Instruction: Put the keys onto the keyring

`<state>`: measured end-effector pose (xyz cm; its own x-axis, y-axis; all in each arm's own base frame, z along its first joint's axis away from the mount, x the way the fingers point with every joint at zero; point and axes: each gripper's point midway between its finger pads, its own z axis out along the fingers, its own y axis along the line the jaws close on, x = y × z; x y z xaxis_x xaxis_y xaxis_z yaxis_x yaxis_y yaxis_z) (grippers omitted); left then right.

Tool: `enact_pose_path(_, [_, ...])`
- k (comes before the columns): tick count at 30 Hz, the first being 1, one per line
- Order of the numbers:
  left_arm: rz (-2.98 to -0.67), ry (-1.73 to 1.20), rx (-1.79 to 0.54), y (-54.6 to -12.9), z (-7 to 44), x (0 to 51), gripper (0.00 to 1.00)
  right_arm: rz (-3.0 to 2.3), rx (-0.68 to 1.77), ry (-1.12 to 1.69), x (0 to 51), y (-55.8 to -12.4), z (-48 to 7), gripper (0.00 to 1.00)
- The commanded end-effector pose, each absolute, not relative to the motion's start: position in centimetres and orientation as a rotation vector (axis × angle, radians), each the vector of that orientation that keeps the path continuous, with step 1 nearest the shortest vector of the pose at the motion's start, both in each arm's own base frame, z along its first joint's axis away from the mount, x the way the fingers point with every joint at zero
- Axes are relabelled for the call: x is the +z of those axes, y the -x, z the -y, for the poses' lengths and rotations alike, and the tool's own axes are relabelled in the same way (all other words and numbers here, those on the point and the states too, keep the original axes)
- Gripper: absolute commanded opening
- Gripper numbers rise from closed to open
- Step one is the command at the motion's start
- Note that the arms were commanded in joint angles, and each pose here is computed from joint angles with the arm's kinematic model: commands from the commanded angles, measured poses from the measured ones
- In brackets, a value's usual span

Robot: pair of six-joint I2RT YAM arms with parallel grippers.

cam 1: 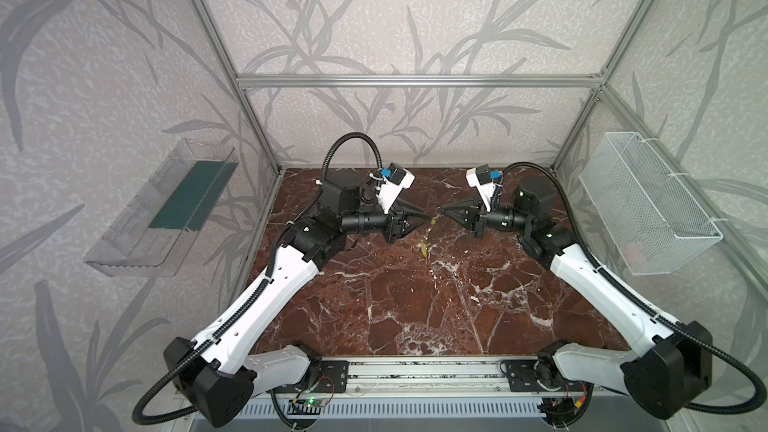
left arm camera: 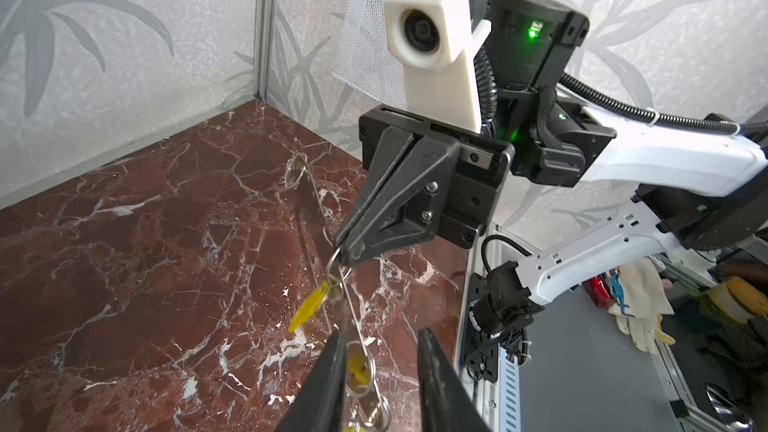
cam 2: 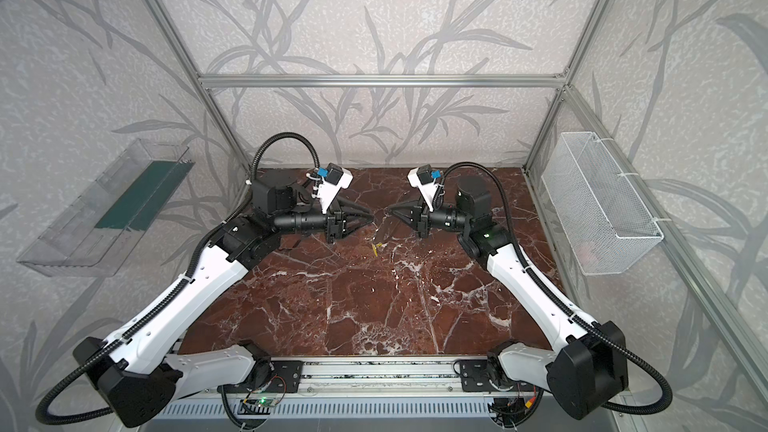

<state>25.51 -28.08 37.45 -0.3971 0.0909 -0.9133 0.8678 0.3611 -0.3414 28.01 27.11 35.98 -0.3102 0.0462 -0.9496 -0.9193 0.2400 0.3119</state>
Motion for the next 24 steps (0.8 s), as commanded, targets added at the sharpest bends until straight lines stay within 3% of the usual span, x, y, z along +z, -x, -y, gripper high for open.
enact_pose_path(1, [-1.692,-0.766,-1.108,-26.6,27.7,39.1,0.32,-1.328,1.295,0.75,41.7,-27.6,-26.1,0.0])
enact_pose_path(24, [-1.634,-0.782,-1.228,-26.5,30.6,38.2,0.43,-1.295,1.421,0.699,43.1,-27.3,-25.8,0.0])
